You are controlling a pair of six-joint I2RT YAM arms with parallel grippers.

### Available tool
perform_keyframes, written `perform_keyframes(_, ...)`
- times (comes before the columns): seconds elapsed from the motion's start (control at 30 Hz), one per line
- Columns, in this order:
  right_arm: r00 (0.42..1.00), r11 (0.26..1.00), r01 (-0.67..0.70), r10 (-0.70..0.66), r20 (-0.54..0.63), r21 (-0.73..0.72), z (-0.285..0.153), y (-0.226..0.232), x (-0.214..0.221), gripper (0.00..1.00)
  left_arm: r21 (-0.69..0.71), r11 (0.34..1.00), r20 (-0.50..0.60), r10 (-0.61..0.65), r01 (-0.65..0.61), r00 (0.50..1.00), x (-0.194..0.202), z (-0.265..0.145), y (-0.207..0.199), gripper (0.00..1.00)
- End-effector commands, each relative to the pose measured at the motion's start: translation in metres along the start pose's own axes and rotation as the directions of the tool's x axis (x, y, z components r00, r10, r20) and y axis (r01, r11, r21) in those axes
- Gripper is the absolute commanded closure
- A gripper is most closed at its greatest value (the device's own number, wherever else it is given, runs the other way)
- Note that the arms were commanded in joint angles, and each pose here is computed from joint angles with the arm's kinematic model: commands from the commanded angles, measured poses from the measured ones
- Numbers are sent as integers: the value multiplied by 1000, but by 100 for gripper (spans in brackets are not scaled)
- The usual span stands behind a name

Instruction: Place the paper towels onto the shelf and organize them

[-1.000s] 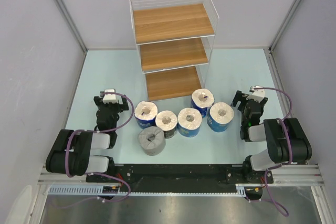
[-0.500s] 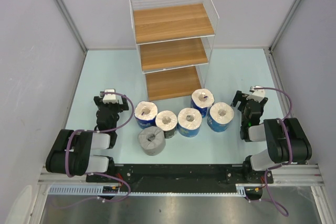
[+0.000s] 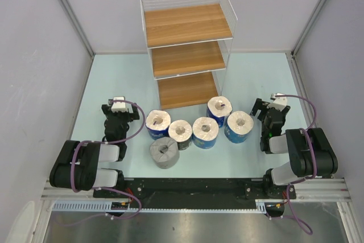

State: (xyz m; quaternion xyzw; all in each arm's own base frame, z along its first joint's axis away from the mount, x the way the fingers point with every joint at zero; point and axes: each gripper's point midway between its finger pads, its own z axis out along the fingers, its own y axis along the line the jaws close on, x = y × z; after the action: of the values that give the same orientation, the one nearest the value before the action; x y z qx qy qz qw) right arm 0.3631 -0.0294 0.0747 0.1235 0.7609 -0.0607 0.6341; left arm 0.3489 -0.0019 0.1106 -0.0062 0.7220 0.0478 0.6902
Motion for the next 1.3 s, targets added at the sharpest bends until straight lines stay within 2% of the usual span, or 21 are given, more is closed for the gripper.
perform_keyframes(0.0,995,999,-40,37,94,36,5,-3,-27,0,21,1000,60,-17,16,998,-20,9,-1,0)
perform_keyframes(0.17,994,999,-31,29,109,12,-1,2,-35,0,21,1000,62,-17,16,998,-21,9,-1,0)
perform_keyframes(0.23,990,989,-55,36,135,137,-4,-9,-50,0,21,1000,60,-17,16,998,-20,9,-1,0)
perform_keyframes(0.27,994,983,-51,33,106,174,-7,-14,-53,0,21,1000,60,-17,16,998,-20,9,-1,0)
perform_keyframes(0.33,994,985,-55,38,102,166,-6,-10,-71,0,21,1000,59,-17,16,998,-20,9,-1,0)
perform_keyframes(0.37,988,985,-82,60,143,154,-12,-7,-91,0,21,1000,59,-17,16,998,-20,9,-1,0)
perform_keyframes(0.43,987,987,-117,103,126,110,-16,3,-107,0,20,1000,60,-17,16,998,-20,9,0,0)
perform_keyframes(0.5,972,983,-181,172,159,43,-28,13,-134,1,21,1000,60,-17,16,998,-20,9,-1,0)
perform_keyframes(0.63,963,978,-198,206,172,-60,-44,33,-167,0,21,1000,59,-17,16,998,-20,9,-1,0)
perform_keyframes(0.7,961,971,-229,238,143,-72,-48,37,-175,0,21,1000,60,-17,16,998,-20,9,-1,0)
perform_keyframes(0.73,970,972,-227,232,78,-65,-49,40,-167,0,21,1000,62,-17,16,998,-21,9,-1,0)
perform_keyframes(0.77,966,966,-241,248,70,-95,-50,48,-182,0,21,1000,62,-17,16,998,-21,9,-1,0)
perform_keyframes(0.83,977,973,-213,214,-1,-86,-47,51,-175,0,21,1000,60,-17,16,998,-20,9,-1,0)
perform_keyframes(0.9,978,974,-208,209,-8,-90,-47,53,-181,0,21,1000,62,-17,16,998,-21,9,-1,0)
perform_keyframes(1.13,980,957,-194,178,-92,-214,-55,75,-168,0,21,1000,60,-17,16,998,-20,9,-1,0)
perform_keyframes(1.27,972,944,-195,149,-183,-266,-54,91,-144,0,21,1000,60,-19,17,998,-20,9,-1,0)
